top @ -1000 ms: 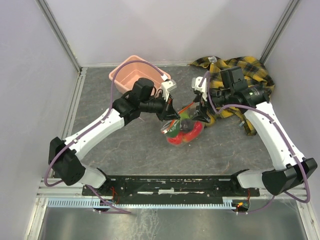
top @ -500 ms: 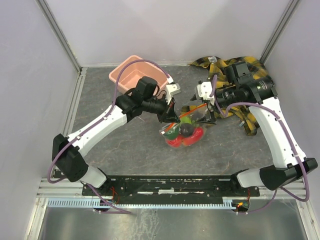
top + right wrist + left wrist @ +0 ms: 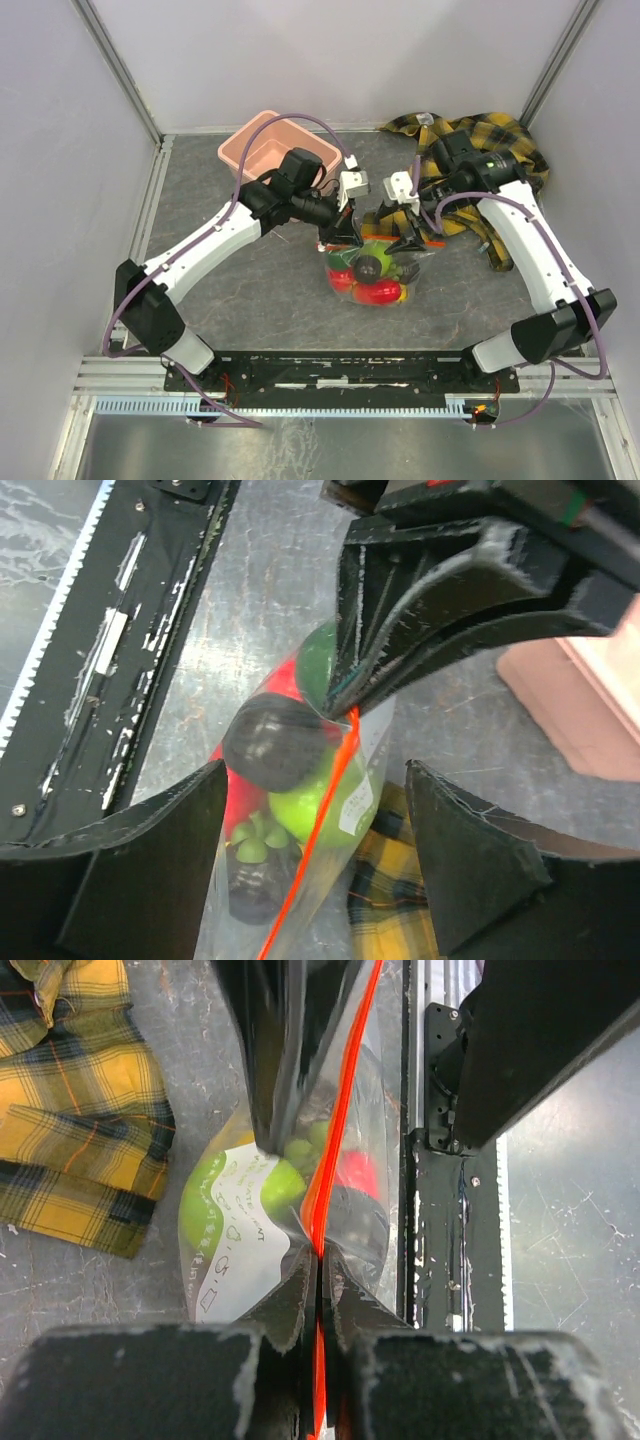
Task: Open the zip-top bag and remove the fake food
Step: Adjust the zipper food storage bag at the center of the board.
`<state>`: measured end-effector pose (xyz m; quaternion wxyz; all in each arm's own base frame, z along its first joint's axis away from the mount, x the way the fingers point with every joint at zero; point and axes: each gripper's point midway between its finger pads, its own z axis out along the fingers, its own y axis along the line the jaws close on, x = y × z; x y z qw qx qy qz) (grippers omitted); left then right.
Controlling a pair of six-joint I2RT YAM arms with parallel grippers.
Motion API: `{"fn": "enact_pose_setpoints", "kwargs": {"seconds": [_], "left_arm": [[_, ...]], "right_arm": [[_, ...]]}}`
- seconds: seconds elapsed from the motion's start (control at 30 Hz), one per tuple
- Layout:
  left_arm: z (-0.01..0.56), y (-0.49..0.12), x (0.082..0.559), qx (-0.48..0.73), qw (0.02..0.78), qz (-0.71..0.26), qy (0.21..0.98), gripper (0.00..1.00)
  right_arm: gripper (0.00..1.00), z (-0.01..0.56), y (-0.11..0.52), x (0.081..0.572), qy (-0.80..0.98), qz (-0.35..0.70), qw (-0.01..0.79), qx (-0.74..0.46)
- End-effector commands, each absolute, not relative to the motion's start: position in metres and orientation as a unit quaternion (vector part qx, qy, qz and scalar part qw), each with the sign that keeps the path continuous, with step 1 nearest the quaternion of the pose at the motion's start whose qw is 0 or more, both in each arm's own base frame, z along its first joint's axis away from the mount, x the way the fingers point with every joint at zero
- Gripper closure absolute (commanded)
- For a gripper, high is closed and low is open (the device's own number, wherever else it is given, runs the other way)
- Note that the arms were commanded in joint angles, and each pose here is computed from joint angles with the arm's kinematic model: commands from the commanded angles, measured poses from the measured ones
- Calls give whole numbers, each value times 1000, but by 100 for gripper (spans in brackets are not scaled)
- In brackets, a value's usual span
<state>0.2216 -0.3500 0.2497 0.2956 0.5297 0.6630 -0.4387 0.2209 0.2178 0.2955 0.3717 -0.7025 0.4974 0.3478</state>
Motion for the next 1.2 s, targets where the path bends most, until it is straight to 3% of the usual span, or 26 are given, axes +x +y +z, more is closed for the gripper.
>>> {"fn": "enact_pose_setpoints", "kwargs": {"seconds": [0.0,0.2,0.37,0.4,0.6,0.7,0.8,0.9,1.07,1.17], "left_arm": [[282,-362,222,549,329,-455,618,97],[281,-363,221,539,325,-462,624,97],[283,-364,222,529,333,-468,625,97],[284,-365,223,522,339,-469,626,97],[287,-362,235,492,382,-451,639,92],[295,-357,244,458,431,-441,640,75],[304,-345,240,453,482,-437,610,48],[324,-328,227,438,552,-434,561,1],[326,-285,215,389,682,-385,484,1],[314,-274,207,400,706,-364,457,1]], "right_arm": [[24,282,225,214,528,366,338,-688],[40,257,216,231,592,306,347,-660],[65,256,219,230,587,310,367,-652],[75,260,221,224,580,326,366,-650],[98,259,218,214,585,336,357,-646],[98,262,208,209,578,347,364,-643],[98,269,202,206,569,370,380,-628],[98,271,198,201,560,382,387,-625],[98,275,195,195,544,390,394,-630],[98,280,193,192,537,390,396,-635]]}}
